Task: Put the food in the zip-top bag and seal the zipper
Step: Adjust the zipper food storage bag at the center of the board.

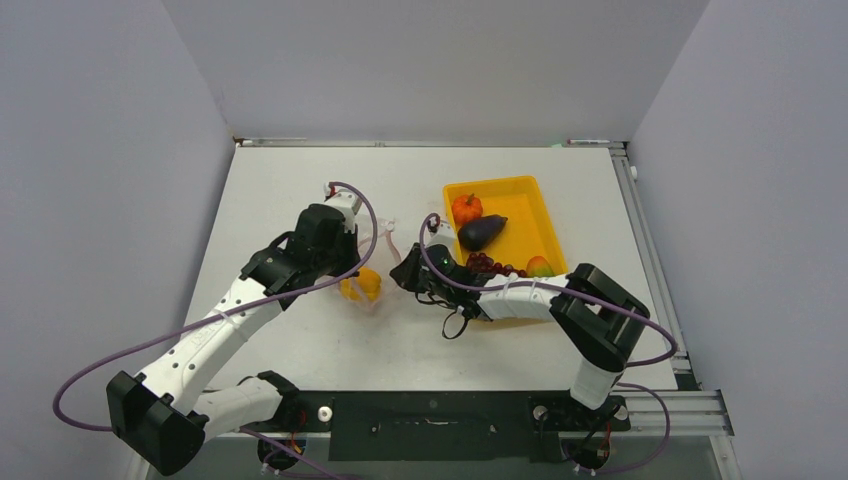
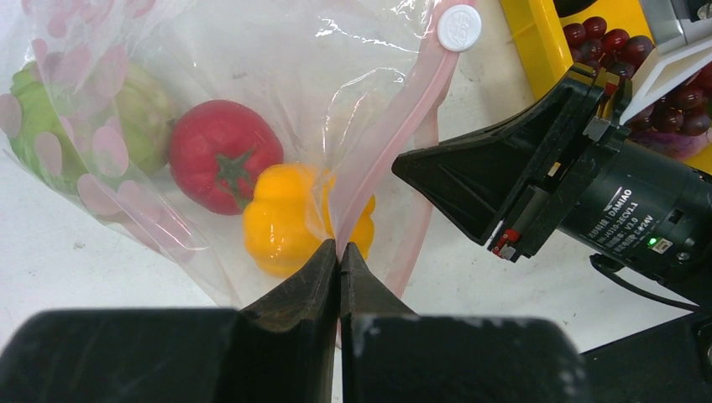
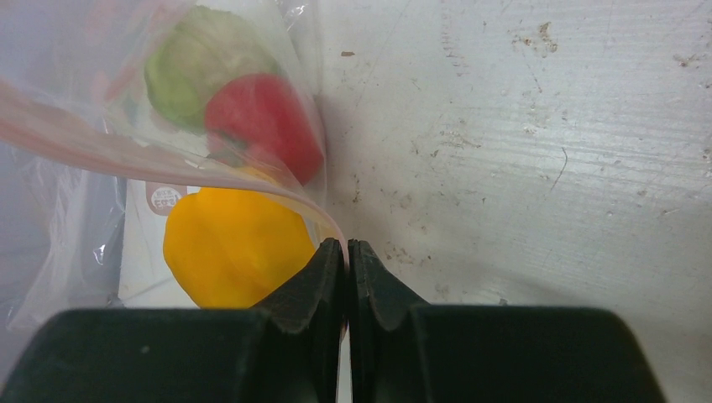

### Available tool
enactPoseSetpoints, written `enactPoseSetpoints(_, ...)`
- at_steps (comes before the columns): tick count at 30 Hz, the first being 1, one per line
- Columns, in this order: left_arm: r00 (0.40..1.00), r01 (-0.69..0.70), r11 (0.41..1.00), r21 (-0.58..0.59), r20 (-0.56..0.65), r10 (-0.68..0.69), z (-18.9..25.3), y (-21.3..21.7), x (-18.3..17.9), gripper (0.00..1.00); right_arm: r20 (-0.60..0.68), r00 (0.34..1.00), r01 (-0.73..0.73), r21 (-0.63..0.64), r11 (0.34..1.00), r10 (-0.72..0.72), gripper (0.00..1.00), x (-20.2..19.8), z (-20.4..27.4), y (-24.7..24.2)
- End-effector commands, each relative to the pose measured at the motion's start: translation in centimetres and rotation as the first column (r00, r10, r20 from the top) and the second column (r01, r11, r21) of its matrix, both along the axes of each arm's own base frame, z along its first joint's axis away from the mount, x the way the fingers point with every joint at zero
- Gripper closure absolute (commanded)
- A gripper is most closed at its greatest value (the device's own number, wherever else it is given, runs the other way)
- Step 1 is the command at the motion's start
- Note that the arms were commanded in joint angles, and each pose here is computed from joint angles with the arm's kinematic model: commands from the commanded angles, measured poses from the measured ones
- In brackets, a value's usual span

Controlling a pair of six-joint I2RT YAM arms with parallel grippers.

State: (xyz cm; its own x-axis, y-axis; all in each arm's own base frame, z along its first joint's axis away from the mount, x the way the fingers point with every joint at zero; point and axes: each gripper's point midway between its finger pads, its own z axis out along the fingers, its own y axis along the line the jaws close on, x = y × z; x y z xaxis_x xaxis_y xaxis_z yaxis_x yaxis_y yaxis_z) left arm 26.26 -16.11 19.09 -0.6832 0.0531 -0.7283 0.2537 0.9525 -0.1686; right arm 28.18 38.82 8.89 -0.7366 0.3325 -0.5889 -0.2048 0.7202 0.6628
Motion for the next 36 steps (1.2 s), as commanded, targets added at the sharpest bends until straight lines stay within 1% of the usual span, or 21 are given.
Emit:
enactPoseSetpoints(1, 0.997, -0.018, 1.0, 0.007, 0.076, 0.017, 2.1, 0.3, 0.5, 1.0, 0.115, 0.993, -0.029, 0.104, 0.994, 0.017, 0.95, 0.1, 6.1, 1.3)
enactPoseSetpoints(5, 0.996, -0.019, 1.0, 0.011, 0.087, 0.018, 2.6, 0.5, -0.4, 1.0, 0.145, 0.989, -0.047, 0.087, 0.995, 0.034, 0.95, -0.5, 7.8, 0.8)
enactPoseSetpoints(12, 0.996, 0.003, 0.998, -0.062, 0.094, 0.003, 5.5, 0.9, -3.2, 1.0, 0.209, 0.973, -0.118, 0.063, 0.991, 0.102, 0.95, -2.3, 11.6, 0.4)
enactPoseSetpoints(21, 0.993, 0.09, 0.986, -0.139, 0.084, -0.079, 9.5, 0.8, -6.5, 1.0, 0.307, 0.93, -0.214, 0.012, 0.977, 0.2, 0.95, -4.9, 17.2, 0.0)
enactPoseSetpoints(25, 0.985, 0.166, 0.966, -0.199, 0.085, -0.152, 11.5, 0.0, -8.2, 1.0, 0.348, 0.905, -0.247, -0.036, 0.968, 0.244, 0.95, -5.9, 20.2, -0.7)
enactPoseSetpoints(28, 0.975, 0.216, 0.946, -0.243, 0.113, -0.193, 13.8, -0.4, -9.3, 1.0, 0.392, 0.883, -0.258, -0.054, 0.965, 0.259, 0.95, -6.6, 23.2, -1.3)
enactPoseSetpoints(32, 0.967, 0.239, 0.932, -0.274, 0.154, -0.203, 16.2, -0.3, -10.1, 1.0, 0.436, 0.862, -0.249, -0.079, 0.965, 0.257, 0.95, -6.9, 26.3, -2.2)
enactPoseSetpoints(36, 0.966, 0.236, 0.919, -0.317, 0.177, -0.187, 17.6, -0.4, -10.3, 0.99, 0.441, 0.86, -0.234, -0.106, 0.966, 0.257, 0.95, -6.6, 27.2, -2.4)
